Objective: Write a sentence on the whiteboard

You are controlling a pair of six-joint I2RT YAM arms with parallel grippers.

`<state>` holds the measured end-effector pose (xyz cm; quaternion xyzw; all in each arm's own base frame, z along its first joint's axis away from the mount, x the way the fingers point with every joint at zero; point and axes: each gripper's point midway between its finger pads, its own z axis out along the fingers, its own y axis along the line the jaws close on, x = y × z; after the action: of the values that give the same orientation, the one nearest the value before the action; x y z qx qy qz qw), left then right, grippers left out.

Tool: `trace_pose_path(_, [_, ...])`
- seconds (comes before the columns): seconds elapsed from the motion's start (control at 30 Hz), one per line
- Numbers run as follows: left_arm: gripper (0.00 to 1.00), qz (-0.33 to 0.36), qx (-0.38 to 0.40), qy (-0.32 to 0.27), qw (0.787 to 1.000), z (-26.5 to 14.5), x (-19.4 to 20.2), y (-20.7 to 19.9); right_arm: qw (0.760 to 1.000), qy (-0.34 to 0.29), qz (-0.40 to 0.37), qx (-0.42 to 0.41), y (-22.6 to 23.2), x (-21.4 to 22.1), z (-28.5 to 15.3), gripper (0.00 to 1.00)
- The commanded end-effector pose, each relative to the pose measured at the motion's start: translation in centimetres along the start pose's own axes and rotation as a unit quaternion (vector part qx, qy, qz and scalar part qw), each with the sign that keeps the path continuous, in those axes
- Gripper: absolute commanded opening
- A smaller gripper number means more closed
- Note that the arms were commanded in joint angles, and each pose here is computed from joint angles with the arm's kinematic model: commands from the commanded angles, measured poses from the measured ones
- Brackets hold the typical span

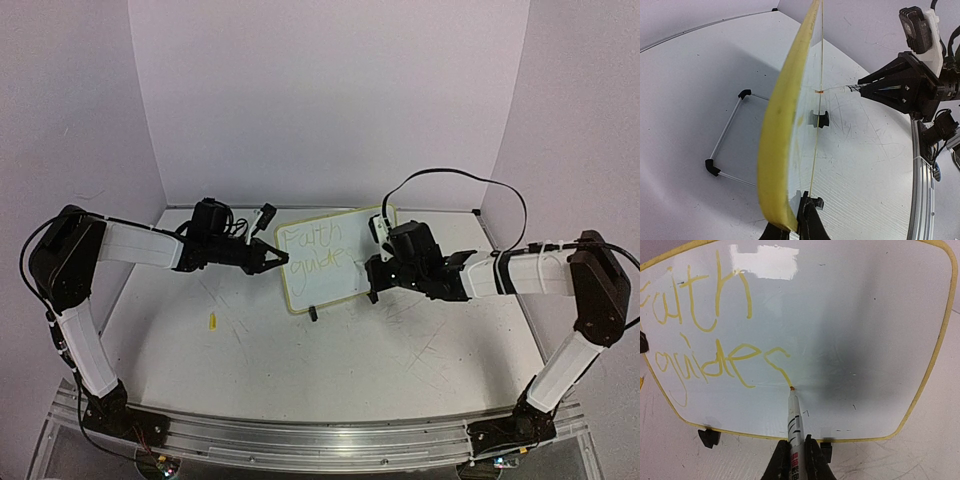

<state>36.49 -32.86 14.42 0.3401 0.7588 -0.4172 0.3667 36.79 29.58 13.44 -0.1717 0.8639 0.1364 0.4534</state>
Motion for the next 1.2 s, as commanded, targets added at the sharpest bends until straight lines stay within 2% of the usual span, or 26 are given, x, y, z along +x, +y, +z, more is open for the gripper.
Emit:
trace_pose_path(0.0, [0.0,0.017,-0.106,0.034,0.994,-0.3,1.9,4.6,1.0,-0.002,0.004,-0.008,0.8,-0.3,0.4,0.0])
trace_pose_path(0.33, [0.0,0.018,-0.108,0.034,0.993,-0.4,1.9,4.6,0.999,-0.019,0.001,-0.04,3.3,-2.1,0.6,0.0])
trace_pose_path(0.47, [0.0,0.018,-0.11,0.035,0.993,-0.4,2.0,4.7,0.995,-0.087,0.021,-0.034,2.6,-6.1,-3.1,0.0])
trace_pose_path(0.57, [0.0,0.017,-0.113,0.036,0.993,-0.5,2.1,4.8,0.992,-0.12,0.021,-0.022,1.4,-7.5,-5.6,0.0])
trace_pose_path(0.93, [0.0,0.02,-0.119,0.033,0.992,-0.6,1.7,4.9,0.992,-0.119,-0.05,-0.009,-0.2,-7.3,-6.9,0.0])
trace_pose_path(1.17, [0.0,0.022,-0.133,0.035,0.99,-0.4,1.7,5.4,0.99,-0.125,-0.057,0.014,-0.9,-7.5,-6.4,0.0])
